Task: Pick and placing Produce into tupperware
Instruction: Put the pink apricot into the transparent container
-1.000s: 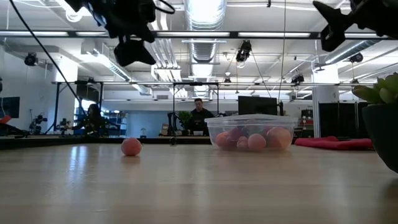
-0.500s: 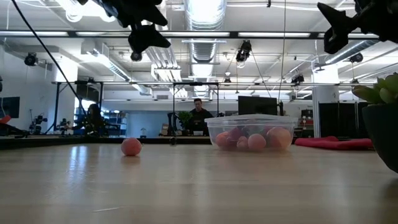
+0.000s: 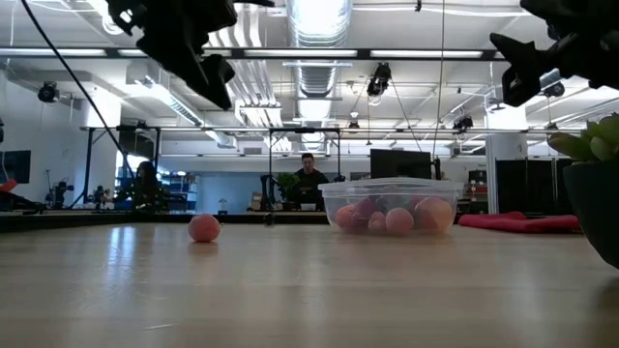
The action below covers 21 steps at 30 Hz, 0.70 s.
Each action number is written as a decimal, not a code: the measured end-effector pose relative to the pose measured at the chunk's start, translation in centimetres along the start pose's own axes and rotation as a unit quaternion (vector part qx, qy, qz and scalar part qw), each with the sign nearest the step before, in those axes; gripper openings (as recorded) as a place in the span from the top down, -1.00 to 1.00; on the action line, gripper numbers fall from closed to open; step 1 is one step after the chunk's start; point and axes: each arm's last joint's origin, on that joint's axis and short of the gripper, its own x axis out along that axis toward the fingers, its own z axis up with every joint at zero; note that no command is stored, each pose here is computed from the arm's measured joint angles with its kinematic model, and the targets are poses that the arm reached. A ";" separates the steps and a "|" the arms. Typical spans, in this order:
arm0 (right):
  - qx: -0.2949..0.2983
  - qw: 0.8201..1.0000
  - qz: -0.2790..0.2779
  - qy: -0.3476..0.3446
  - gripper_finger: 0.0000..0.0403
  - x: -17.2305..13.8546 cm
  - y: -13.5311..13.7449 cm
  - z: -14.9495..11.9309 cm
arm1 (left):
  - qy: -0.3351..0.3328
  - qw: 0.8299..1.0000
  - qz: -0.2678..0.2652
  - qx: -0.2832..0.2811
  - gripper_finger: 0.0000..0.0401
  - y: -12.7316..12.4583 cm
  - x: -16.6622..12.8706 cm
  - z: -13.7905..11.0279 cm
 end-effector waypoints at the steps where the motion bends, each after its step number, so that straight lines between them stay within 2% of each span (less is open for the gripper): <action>1: 0.001 1.000 -0.001 0.002 -0.07 0.0 0.0 0.0 | 0.006 1.000 -0.001 0.010 -0.27 0.0 0.3 -0.1; 6: 0.018 1.000 -0.009 0.021 -0.07 0.0 -0.2 -0.4 | 0.032 0.998 -0.008 0.048 -0.27 0.2 1.7 -0.3; 9: 0.019 1.000 -0.009 0.022 -0.07 0.0 -0.2 -0.4 | 0.042 0.994 -0.018 0.101 -0.27 -0.2 2.4 -0.3; 14: 0.020 1.000 -0.009 0.023 -0.07 0.0 -0.2 -0.4 | 0.048 0.977 -0.036 0.203 -0.27 -1.3 3.1 -0.2; 18: 0.020 0.999 -0.010 0.024 -0.07 0.0 -0.2 -0.5 | 0.055 0.954 -0.052 0.289 -0.27 -2.3 3.9 -0.3; 21: 0.020 0.999 -0.010 0.023 -0.07 0.0 -0.2 -0.4 | 0.087 0.952 -0.019 0.292 -0.27 -2.5 5.0 -0.6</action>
